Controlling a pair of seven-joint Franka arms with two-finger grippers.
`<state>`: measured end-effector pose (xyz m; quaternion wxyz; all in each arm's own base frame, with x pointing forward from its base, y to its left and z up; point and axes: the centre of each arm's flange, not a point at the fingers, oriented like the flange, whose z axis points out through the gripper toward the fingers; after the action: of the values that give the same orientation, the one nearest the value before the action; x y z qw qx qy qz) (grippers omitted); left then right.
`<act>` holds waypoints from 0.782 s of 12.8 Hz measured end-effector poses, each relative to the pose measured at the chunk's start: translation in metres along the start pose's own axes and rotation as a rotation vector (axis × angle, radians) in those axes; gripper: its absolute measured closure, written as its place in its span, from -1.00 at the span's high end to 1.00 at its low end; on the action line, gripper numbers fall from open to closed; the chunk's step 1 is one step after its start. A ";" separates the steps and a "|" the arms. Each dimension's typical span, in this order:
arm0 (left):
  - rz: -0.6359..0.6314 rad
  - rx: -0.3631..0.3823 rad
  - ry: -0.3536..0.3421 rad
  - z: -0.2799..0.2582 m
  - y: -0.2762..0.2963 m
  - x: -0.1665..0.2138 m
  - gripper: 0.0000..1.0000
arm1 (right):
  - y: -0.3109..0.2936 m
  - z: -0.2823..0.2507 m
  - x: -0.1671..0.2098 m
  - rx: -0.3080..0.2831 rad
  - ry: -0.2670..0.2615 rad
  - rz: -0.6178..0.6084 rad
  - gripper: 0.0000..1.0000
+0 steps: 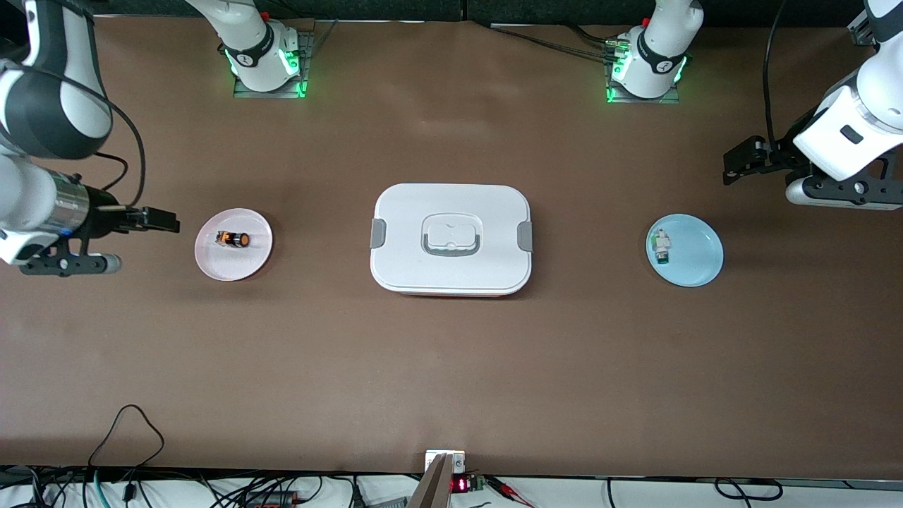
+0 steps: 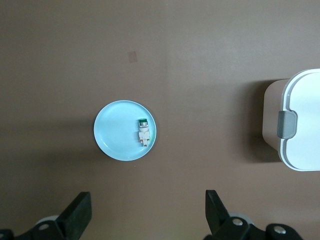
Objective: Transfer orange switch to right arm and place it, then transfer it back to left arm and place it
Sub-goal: 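Lower the right gripper over the orange switch on the pink plate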
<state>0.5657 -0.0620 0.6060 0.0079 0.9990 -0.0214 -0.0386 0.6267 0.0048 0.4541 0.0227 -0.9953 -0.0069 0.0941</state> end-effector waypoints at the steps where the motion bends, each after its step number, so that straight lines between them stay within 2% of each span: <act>1: 0.000 0.000 0.000 0.000 0.000 0.000 1.00 | 0.000 0.011 0.004 0.003 0.009 0.001 1.00; 10: 0.000 0.000 0.000 0.000 0.000 0.000 1.00 | 0.011 0.146 -0.009 -0.001 -0.003 0.024 1.00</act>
<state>0.5657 -0.0620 0.6059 0.0079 0.9990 -0.0214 -0.0389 0.5904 -0.0001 0.3117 0.0211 -0.9952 0.0050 0.0959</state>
